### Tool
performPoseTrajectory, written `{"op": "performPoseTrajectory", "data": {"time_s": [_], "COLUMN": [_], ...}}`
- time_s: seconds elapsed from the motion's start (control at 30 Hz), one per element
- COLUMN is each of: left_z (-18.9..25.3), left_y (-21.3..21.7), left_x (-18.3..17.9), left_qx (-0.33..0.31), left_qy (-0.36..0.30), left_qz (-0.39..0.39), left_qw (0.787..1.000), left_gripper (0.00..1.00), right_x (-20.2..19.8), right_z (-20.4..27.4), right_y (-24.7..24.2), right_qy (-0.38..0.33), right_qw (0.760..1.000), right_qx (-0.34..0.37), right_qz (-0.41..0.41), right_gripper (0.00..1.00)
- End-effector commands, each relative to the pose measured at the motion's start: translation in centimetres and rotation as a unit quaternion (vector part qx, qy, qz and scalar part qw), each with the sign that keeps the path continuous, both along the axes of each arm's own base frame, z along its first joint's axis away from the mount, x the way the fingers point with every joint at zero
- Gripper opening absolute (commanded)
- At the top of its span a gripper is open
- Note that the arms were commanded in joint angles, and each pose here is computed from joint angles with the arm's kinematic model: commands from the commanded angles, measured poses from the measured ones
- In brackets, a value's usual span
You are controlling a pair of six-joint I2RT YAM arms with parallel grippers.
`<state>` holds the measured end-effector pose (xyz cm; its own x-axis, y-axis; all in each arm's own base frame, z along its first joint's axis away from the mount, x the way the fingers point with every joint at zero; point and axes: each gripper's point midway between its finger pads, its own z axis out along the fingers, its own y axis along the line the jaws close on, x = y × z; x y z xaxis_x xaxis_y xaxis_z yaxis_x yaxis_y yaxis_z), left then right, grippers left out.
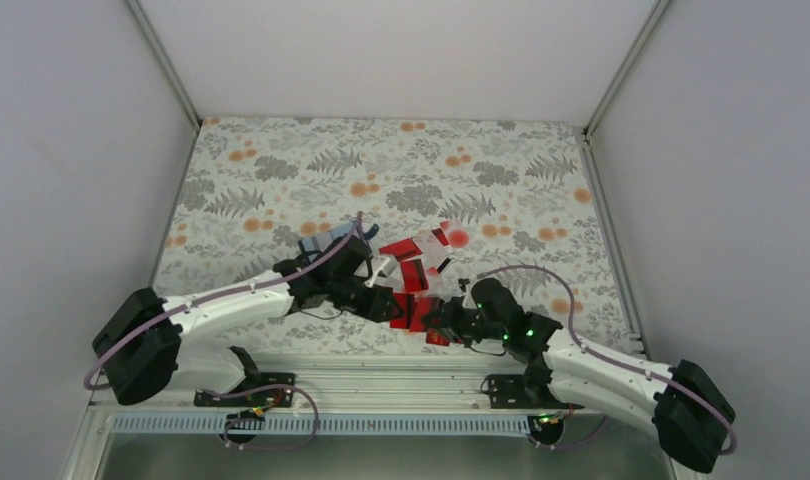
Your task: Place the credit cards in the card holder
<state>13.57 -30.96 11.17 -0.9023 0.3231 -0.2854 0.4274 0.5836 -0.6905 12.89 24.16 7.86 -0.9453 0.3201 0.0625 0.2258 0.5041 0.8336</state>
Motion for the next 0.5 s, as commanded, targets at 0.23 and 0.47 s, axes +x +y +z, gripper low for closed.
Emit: {"op": "performPoseTrajectory", "data": {"time_s": [0.23, 0.47], "left_z": [9.4, 16.8], "left_y": [2.8, 4.0], "left_x": [6.1, 9.5], "left_qx": [-0.075, -0.202], "left_qy": [-0.04, -0.061], "left_qz": [0.057, 0.064], "left_qw": [0.995, 0.975], "left_gripper": [0.54, 0.66], "right_x": [5.9, 10.2], "right_z": [10.9, 18.5], "right_y": [1.0, 4.3], "right_qy": [-0.154, -0.209], "right_qw": [0.981, 0.955], "right_qx": [0.103, 0.157], "right_qz": [0.063, 0.141], "right_gripper": [0.04, 0.04]}}
